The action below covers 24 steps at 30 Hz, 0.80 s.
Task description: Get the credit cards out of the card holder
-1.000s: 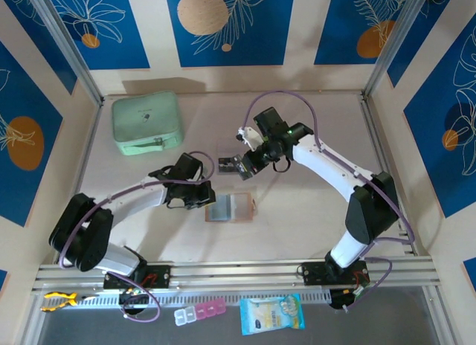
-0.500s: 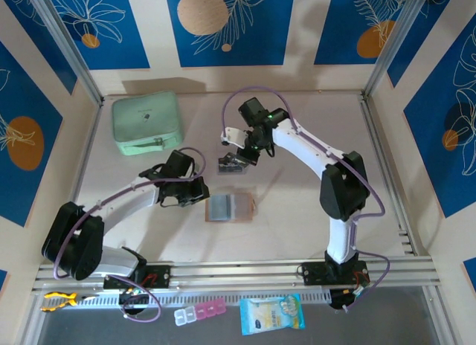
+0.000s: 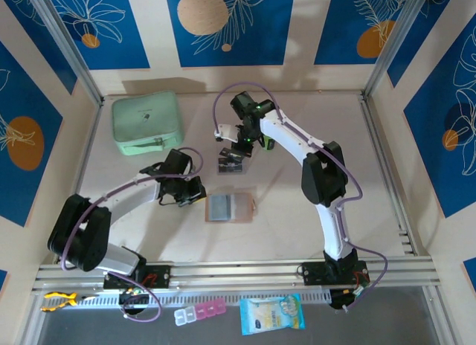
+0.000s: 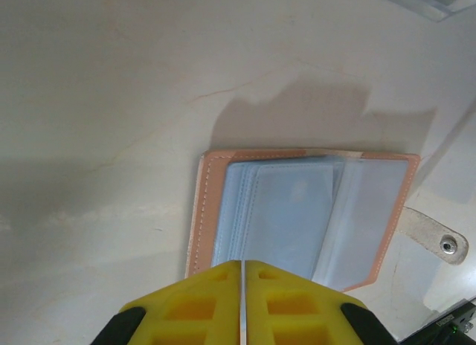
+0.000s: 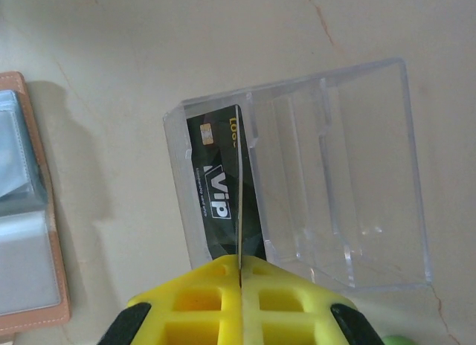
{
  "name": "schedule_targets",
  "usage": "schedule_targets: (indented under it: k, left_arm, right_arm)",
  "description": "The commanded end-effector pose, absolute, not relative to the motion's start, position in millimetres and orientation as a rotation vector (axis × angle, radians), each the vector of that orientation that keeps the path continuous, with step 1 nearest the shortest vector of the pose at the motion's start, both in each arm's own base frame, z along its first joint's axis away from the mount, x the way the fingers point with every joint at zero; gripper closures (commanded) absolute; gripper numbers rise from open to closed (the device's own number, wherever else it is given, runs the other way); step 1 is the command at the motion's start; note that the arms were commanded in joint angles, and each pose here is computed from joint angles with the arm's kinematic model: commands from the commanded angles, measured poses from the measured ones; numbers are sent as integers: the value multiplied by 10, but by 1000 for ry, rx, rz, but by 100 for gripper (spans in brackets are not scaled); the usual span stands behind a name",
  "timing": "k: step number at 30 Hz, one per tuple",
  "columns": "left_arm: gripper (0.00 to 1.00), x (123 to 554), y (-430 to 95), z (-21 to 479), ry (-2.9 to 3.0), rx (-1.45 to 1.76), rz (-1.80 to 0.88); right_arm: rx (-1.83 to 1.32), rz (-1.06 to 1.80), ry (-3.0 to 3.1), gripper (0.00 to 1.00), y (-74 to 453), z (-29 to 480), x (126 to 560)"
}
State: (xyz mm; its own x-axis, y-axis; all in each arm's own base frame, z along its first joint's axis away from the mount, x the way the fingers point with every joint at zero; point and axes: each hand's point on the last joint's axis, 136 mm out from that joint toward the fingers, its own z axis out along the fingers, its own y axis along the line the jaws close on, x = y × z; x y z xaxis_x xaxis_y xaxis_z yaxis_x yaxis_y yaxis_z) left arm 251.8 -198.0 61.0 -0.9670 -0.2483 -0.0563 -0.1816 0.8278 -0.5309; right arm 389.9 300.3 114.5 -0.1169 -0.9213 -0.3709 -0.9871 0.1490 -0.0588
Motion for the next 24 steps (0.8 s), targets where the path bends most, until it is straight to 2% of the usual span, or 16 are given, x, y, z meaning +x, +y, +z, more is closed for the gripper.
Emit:
schedule_targets:
  k: [1, 4, 10, 18, 24]
  left_arm:
    - [90, 2587, -2010, 669, 2885, -335, -849]
    - [90, 2604, -2028, 658, 2890, -335, -856]
    - [90, 2617, -2054, 638, 2902, -332, -864]
    - [90, 2602, -2104, 628, 2903, -319, -911]
    - [91, 2554, -2137, 609, 2907, -296, -949]
  right_arm:
    - [-1896, 303, 2116, 100, 2966, 1056, 3885]
    - [-1904, 310, 2122, 100, 2950, 992, 3905]
    - [-1876, 332, 2118, 82, 2992, 1043, 3936]
    - [-1768, 370, 2116, 82, 3050, 1263, 3921]
    - [-1545, 452, 2207, 82, 3104, 1442, 3858]
